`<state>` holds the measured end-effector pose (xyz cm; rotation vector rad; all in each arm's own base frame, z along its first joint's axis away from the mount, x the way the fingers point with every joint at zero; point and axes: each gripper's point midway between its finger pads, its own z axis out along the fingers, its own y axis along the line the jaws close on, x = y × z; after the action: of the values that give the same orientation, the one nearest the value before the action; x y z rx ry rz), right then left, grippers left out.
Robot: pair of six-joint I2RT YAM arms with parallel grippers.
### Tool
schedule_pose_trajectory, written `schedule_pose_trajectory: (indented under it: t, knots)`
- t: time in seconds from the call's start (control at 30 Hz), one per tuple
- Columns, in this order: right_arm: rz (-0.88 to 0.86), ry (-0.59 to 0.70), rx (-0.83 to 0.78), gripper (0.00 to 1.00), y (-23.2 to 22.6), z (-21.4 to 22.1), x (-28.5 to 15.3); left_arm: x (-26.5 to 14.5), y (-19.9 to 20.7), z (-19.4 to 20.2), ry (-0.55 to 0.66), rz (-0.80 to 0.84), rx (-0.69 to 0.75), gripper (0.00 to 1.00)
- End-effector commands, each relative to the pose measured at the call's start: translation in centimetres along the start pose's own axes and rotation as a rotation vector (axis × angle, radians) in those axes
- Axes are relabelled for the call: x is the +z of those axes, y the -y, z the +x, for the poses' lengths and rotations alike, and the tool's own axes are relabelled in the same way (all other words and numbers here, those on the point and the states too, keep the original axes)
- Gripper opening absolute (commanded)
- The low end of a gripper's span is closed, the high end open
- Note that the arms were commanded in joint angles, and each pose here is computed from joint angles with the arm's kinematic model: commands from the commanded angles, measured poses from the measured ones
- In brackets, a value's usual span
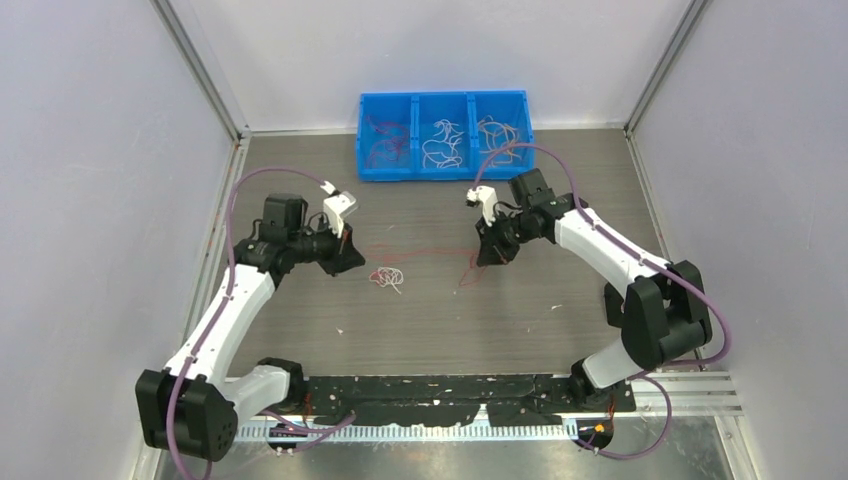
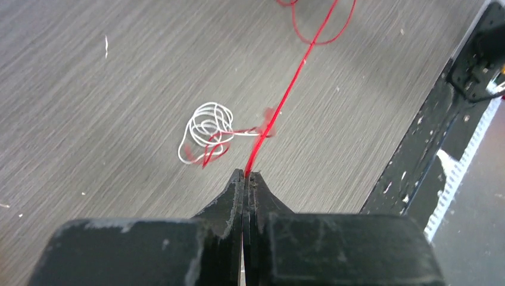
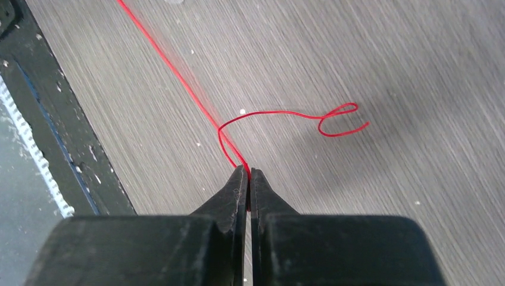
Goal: Untangle the cables
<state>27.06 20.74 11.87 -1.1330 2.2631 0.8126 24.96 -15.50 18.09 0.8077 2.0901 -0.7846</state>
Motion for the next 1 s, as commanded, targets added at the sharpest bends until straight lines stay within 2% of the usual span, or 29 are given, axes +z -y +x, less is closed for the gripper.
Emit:
schedule_pose_trajectory:
  t: [0.0, 0.1, 0.2, 0.33, 0.37, 0.4, 0.43, 0.47, 0.53, 0.67, 0.73, 0.87, 0.97]
  knots:
    - [0.067, -0.082, 0.006, 0.05, 1.9, 2.3, -1.6, -1.0, -0.3, 1.1, -0.006, -0.025, 0.112, 0.0]
    - [0.089, -0.083, 0.011, 0.05, 2.6, 2.4, -1.7, -0.8, 0.6, 0.0, 0.021, 0.024, 0.131, 0.0]
    - [0.087, -0.066, 0.024, 0.05, 3.0, 1.6, -1.5, 0.2, 0.9, -0.1, -0.013, 0.043, 0.133, 0.0]
    - [0.062, -0.077, 0.026, 0.05, 3.1, 1.0, -1.2, 1.4, 1.9, 2.9, -0.177, 0.123, 0.257, 0.0]
    - [0.061, -0.103, 0.026, 0.06, 3.3, 1.5, -1.1, 1.7, 1.7, 3.6, -0.206, 0.127, 0.289, 0.05]
    - [0.057, -0.128, 0.033, 0.1, 3.3, 2.1, -1.0, 1.9, 1.5, 4.2, -0.216, 0.129, 0.307, 0.22]
    - [0.062, -0.143, 0.029, 0.2, 3.5, 2.4, -0.9, 2.3, 1.1, 4.4, -0.214, 0.12, 0.318, 0.46]
    - [0.057, -0.159, 0.038, 0.22, 3.5, 2.9, -0.8, 2.7, 0.7, 4.7, -0.211, 0.108, 0.325, 0.55]
    - [0.053, -0.164, 0.047, 0.26, 3.5, 3.0, -0.7, 3.7, -0.1, 4.5, -0.195, 0.106, 0.377, 0.62]
    - [0.068, -0.18, 0.068, 0.29, 3.8, 3.2, -0.7, 5.4, -1.4, 4.2, -0.183, 0.13, 0.527, 0.66]
    - [0.091, -0.215, 0.078, 0.37, 4.2, 3.8, -0.8, 6.2, -1.6, 4.9, -0.204, 0.175, 0.653, 0.67]
    - [0.081, -0.199, 0.09, 0.63, 3.6, 3.2, -1.3, 7.8, -1.0, 6.7, -0.264, 0.262, 0.812, 0.67]
    - [0.074, -0.16, 0.094, 0.69, 3.0, 2.1, -1.9, 9.0, -1.1, 7.7, -0.364, 0.266, 0.84, 0.63]
